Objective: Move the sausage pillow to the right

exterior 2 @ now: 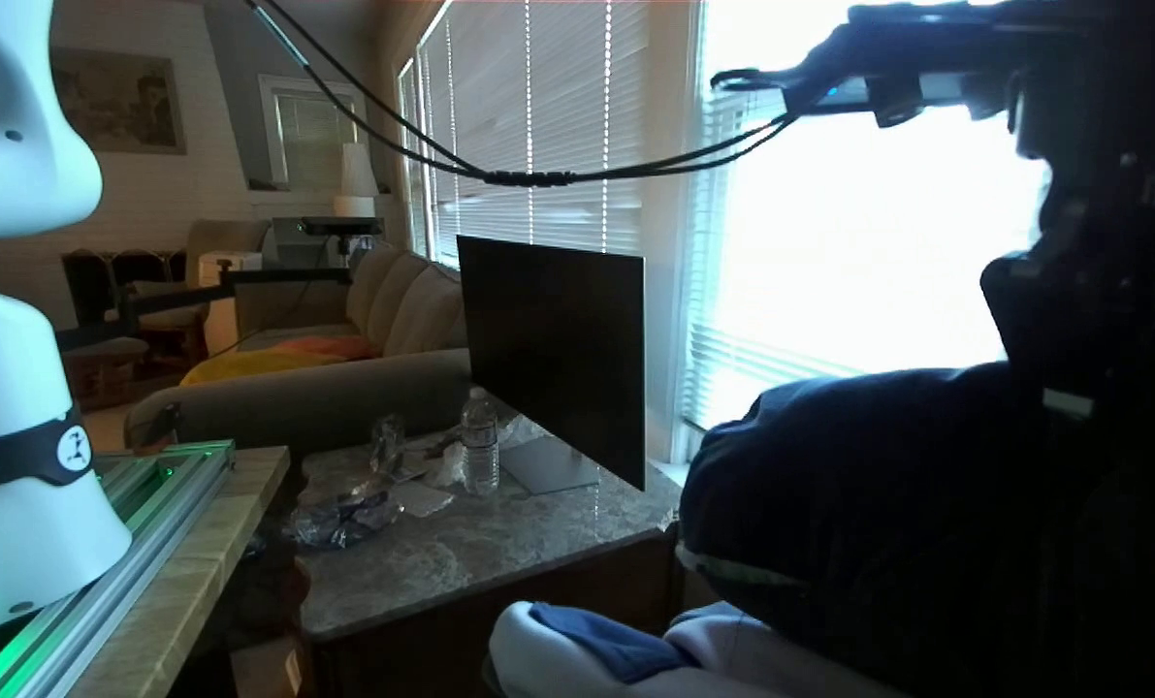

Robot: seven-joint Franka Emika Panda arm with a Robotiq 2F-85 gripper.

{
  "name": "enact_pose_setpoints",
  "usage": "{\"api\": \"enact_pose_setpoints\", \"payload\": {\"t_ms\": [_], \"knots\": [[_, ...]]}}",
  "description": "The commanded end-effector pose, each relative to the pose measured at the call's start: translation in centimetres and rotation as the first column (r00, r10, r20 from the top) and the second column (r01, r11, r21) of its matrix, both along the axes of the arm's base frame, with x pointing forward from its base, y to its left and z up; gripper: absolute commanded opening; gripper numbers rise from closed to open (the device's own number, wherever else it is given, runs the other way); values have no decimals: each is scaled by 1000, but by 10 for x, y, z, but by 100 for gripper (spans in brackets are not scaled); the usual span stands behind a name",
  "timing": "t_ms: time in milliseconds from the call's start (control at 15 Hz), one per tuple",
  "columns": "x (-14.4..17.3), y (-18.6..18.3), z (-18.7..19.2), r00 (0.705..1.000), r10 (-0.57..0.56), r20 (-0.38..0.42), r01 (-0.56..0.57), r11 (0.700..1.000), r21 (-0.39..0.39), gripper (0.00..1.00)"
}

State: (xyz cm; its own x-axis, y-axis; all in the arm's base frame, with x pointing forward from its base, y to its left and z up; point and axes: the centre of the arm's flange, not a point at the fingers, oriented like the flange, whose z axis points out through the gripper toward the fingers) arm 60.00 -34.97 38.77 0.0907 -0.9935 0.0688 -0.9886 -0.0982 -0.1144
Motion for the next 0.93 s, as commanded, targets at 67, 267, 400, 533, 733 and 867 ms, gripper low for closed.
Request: {"api": "enact_pose_setpoints", "payload": {"t_ms": [67,267,400,533,733,867], "knots": [[26,-27,-27,993,-115,-24,114,992,-59,3],[24,-36,-48,987,-154,-54,150,986,-74,3],[19,-39,-58,982,-167,-83,161,984,-82,3],[14,-40,-71,977,-179,-114,170,982,-89,3],[3,-40,-87,970,-178,-166,161,981,-111,3],[-2,-40,-100,964,-171,-201,149,982,-119,3]]}}
